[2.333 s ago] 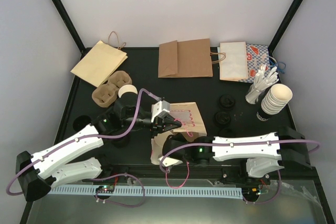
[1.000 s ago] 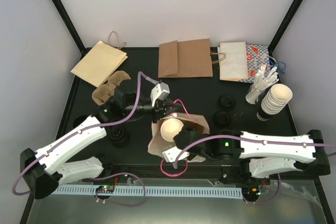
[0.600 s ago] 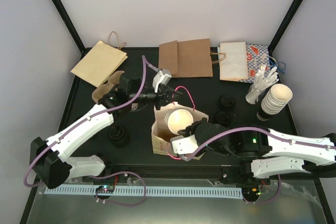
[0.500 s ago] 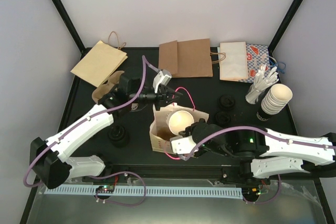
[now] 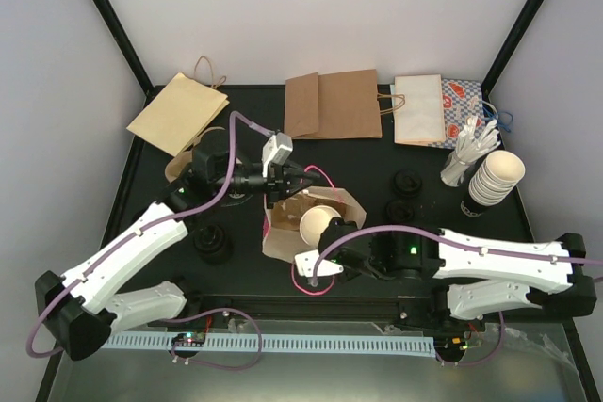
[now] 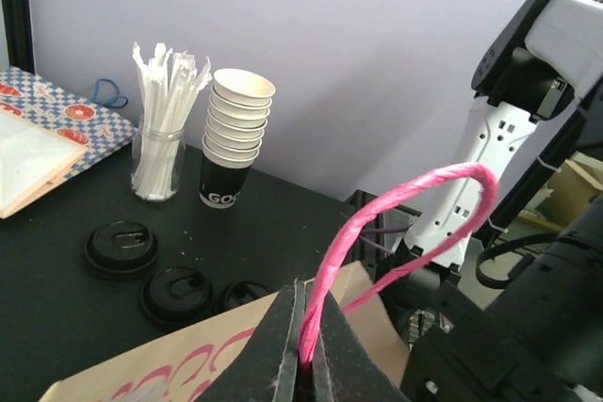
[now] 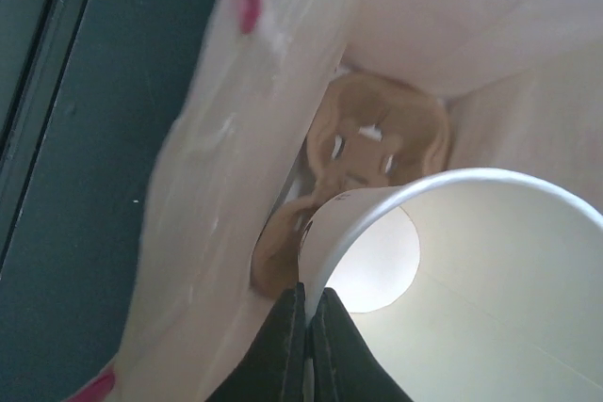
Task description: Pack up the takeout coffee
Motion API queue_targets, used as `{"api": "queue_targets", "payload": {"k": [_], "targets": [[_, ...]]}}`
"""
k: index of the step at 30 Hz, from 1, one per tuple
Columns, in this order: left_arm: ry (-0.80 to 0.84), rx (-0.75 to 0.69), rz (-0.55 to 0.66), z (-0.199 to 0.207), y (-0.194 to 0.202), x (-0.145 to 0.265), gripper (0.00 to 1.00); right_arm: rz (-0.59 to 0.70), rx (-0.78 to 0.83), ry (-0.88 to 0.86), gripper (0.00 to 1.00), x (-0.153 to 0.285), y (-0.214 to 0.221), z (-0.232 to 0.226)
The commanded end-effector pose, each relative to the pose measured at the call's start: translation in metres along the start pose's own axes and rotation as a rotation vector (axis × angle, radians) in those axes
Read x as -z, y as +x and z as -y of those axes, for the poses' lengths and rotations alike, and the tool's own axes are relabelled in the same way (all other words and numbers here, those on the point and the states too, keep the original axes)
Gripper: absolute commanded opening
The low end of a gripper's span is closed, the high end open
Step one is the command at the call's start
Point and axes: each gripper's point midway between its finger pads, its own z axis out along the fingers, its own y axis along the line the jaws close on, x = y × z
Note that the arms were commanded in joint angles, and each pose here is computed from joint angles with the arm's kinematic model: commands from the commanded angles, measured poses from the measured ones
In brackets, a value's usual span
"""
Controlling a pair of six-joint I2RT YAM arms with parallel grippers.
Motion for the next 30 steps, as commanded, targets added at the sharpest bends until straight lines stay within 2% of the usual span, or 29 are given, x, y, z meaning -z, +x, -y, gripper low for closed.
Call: {"api": "queue_targets", "payload": {"k": [1,7,10,17,23,30], "targets": [[0.056,-0.124,0.05,0.021,-0.008,0.007,0.02,-0.02,0.015,0.015,0.01,-0.01,0.003,0.005],[0.091,-0.077,-0.003,0.029,0.031,0.006,0.02,-0.105,0.053,0.008,0.01,-0.042,0.014,-0.007],[0.086,-0.059,-0.001,0.031,0.043,0.009,0.02,-0.102,0.081,0.01,0.01,-0.055,0.013,-0.014],[0.08,-0.066,0.003,0.036,0.046,0.016,0.02,-0.032,0.143,0.041,0.01,-0.062,-0.009,-0.02],[0.094,-0.041,-0.01,0.038,0.054,0.016,0.02,-0.015,0.183,0.174,0.01,-0.071,-0.018,-0.002],[0.121,-0.051,0.006,0.046,0.048,0.02,0.01,-0.071,0.195,0.145,0.01,-0.094,-0.006,-0.002]]}}
